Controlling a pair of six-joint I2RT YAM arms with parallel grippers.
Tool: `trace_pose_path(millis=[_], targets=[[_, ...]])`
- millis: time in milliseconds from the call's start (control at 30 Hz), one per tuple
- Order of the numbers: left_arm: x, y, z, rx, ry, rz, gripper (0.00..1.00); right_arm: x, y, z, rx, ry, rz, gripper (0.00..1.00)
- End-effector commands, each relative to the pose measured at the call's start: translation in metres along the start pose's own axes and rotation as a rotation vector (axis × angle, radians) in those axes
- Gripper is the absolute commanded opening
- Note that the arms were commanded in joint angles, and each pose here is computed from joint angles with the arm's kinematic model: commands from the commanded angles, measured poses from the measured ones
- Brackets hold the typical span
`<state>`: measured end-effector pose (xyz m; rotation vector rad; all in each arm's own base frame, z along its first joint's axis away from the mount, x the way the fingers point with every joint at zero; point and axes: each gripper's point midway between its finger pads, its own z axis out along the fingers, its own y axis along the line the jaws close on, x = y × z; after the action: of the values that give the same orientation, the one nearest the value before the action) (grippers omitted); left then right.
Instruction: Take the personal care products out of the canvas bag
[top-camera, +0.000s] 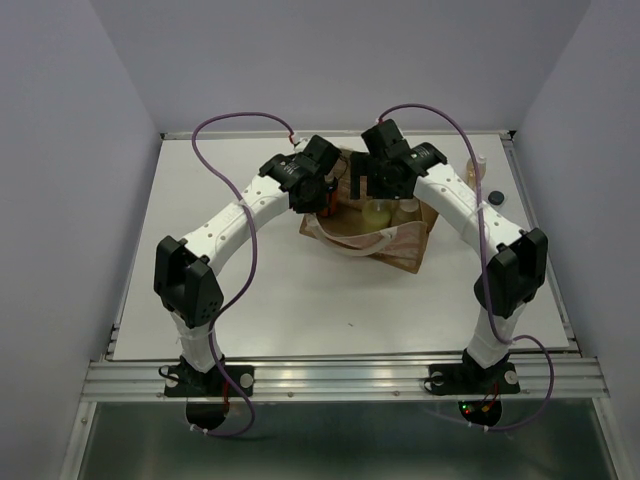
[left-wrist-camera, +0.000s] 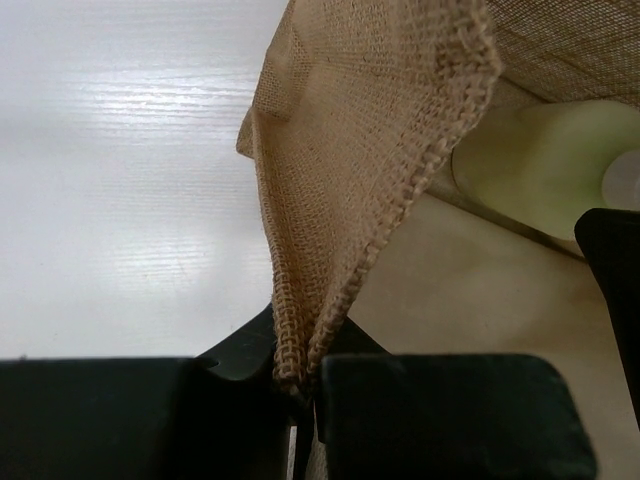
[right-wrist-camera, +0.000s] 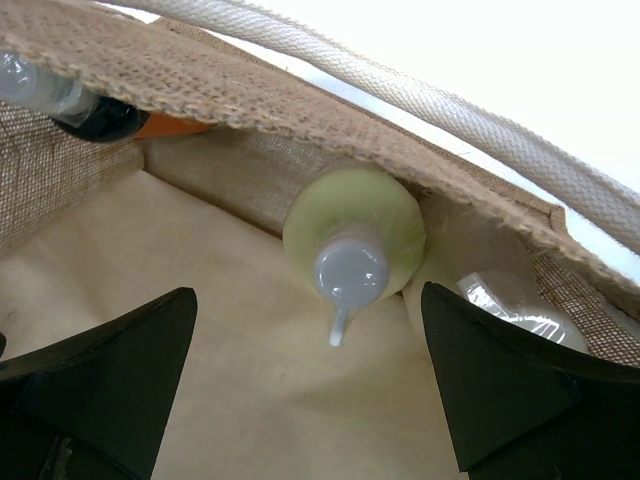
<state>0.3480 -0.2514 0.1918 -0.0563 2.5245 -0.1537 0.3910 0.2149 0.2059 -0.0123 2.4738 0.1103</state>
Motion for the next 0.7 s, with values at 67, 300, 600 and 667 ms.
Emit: trace_pose_path(millis=[67, 300, 600, 667], targets=[[0.012, 0.0, -0.009, 0.008, 0.019, 0.0, 0.0, -0.003, 0.0, 0.011, 0.027, -0.036, 0.017, 1.0], [0.012, 0.0, -0.009, 0.007, 0.018, 0.0, 0.0, 0.013, 0.005, 0.027, 0.027, -0.032, -0.027, 1.0], [0.012, -0.002, -0.01, 0.007, 0.018, 0.003, 0.0, 0.027, -0.007, 0.045, 0.117, -0.02, -0.03, 1.0], [0.012, -0.001, -0.01, 0.004, 0.018, 0.0, 0.0, 0.025, -0.015, 0.048, 0.171, -0.037, -0.018, 1.0]])
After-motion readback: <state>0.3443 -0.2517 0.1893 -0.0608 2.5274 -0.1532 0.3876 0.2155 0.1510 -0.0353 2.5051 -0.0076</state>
